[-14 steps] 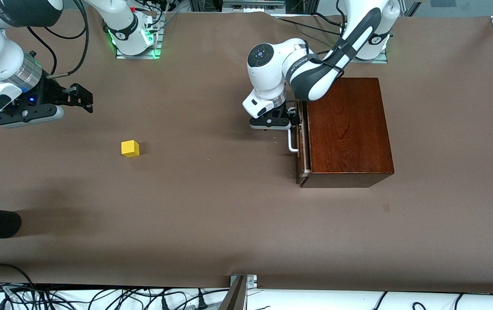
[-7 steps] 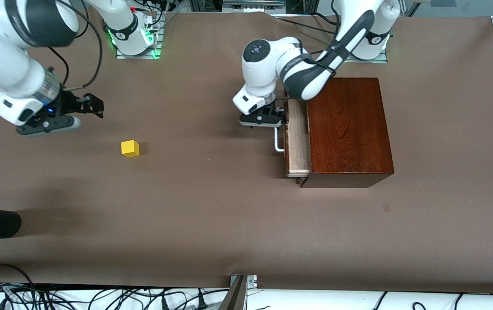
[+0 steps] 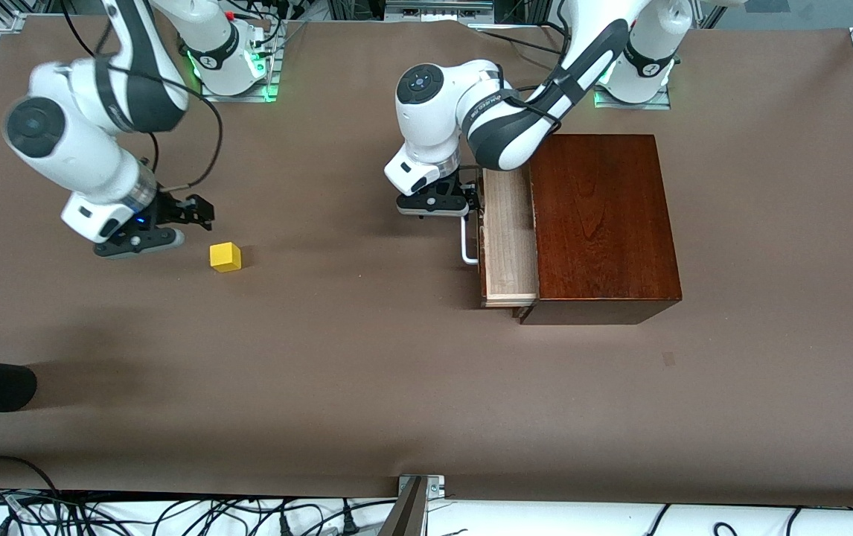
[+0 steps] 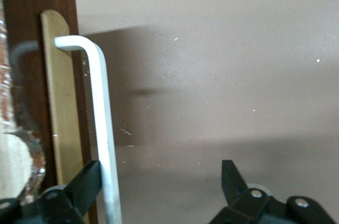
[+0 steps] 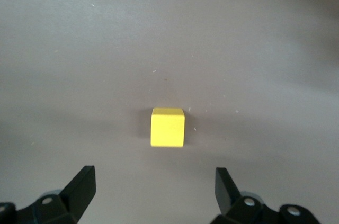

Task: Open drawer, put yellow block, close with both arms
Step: 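Grasp the yellow cube with the right gripper while the left gripper withdraws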

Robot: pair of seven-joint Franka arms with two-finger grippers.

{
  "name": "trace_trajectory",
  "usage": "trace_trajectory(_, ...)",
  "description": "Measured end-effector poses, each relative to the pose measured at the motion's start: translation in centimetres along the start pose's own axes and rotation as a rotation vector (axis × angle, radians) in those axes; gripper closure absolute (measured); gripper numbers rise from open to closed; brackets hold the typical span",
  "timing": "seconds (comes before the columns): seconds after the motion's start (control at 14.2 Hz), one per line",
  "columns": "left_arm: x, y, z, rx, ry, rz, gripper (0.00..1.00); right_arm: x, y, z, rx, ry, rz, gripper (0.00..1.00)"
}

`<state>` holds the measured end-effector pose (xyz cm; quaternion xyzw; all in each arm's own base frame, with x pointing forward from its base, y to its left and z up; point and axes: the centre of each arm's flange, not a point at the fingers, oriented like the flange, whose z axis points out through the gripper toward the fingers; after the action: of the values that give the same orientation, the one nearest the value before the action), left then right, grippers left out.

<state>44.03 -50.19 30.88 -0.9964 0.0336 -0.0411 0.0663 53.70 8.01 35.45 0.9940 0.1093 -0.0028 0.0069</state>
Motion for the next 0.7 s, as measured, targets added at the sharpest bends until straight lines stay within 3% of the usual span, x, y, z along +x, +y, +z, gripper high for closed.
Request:
trace_trajectory(0.14,1.0,-0.3,-1.9,0.016,-0.012,-0.013,0.0,-0.6,-0.1,3.4,-0.001,0.019,-0.001,0.0)
trace_trajectory(0.35,2.8,-2.3,-7.3,-0.039,-0.08,-0.03,0.0,-0.6,-0.2,7.7,-0.002,0.026,-0.002,0.0)
trace_trajectory(0.7,8.6,-14.9,-14.4,-0.109,-0.142,0.0,0.0,-0.3,-0.1,13.5,-0.004,0.035,-0.002,0.0)
